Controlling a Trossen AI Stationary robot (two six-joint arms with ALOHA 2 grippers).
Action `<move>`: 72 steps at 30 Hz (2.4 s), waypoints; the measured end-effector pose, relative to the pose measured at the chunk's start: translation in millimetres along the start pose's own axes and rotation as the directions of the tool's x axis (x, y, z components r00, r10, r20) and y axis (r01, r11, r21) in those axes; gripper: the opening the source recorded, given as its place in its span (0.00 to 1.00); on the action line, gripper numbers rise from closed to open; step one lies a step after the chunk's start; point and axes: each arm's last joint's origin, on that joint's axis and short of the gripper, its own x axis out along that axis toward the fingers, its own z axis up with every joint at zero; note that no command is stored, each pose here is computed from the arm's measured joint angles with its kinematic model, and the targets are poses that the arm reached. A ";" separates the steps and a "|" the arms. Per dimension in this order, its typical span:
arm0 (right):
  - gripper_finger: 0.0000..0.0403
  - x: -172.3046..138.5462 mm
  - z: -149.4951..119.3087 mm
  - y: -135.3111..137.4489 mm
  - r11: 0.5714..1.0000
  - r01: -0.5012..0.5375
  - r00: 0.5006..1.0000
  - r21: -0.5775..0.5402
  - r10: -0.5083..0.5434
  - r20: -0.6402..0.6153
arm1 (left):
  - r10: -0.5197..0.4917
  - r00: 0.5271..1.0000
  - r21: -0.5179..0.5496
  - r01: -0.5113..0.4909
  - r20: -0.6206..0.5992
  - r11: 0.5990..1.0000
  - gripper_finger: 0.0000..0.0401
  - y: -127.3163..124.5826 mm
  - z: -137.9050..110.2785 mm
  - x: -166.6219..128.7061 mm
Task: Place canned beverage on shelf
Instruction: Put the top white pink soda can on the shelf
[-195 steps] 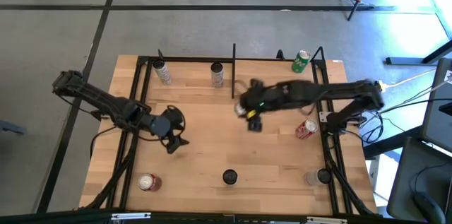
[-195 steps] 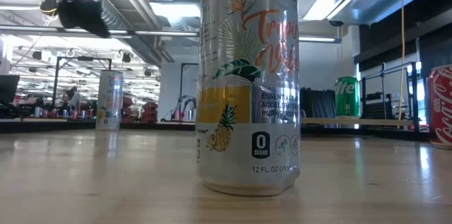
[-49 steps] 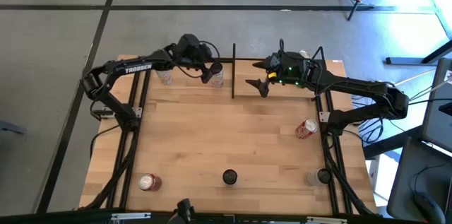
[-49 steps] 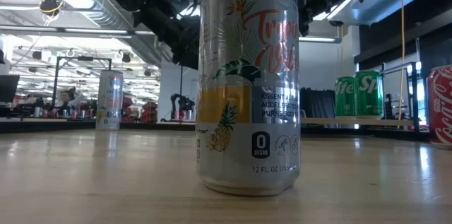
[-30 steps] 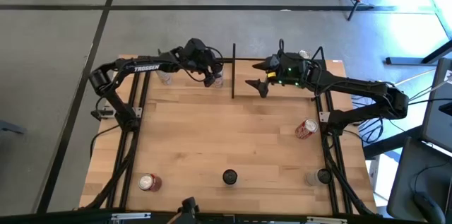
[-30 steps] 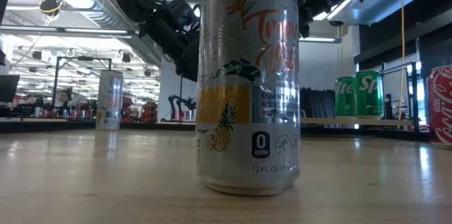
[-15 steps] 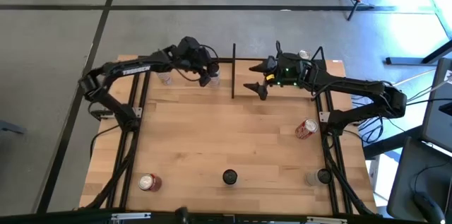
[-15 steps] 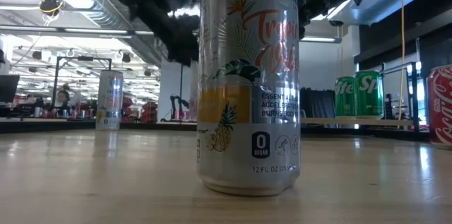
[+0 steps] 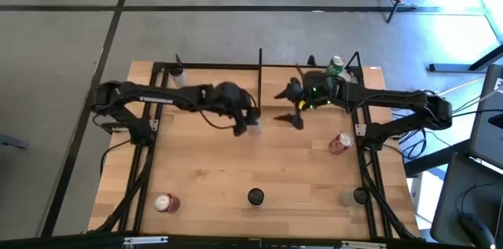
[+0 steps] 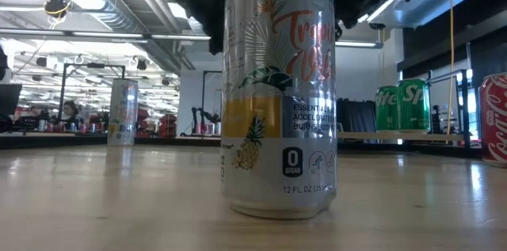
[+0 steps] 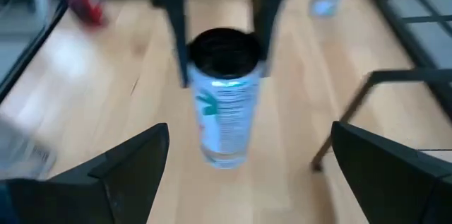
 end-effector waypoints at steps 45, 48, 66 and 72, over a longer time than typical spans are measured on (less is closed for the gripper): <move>0.94 88.5 -22.9 64.2 0.998 0.056 0.995 0.032 -0.053 -0.085 | 0.001 0.997 0.038 0.002 -0.078 0.999 0.81 -41.9 -7.6 -114.2; 0.90 91.3 -23.0 64.4 0.997 0.047 0.996 0.067 -0.042 -0.075 | -0.004 0.997 0.044 0.007 -0.071 0.999 0.81 -46.0 -8.0 -115.6; 0.52 4.6 22.1 52.3 0.991 0.107 0.988 0.078 -0.097 -0.123 | -0.115 0.993 -0.033 0.115 -0.011 0.993 0.81 -48.1 -4.7 -142.2; 0.52 -54.7 40.7 6.4 0.962 0.271 0.959 0.042 -0.267 -0.095 | -0.067 0.997 -0.039 0.069 0.042 0.997 0.81 -47.5 -0.4 -141.3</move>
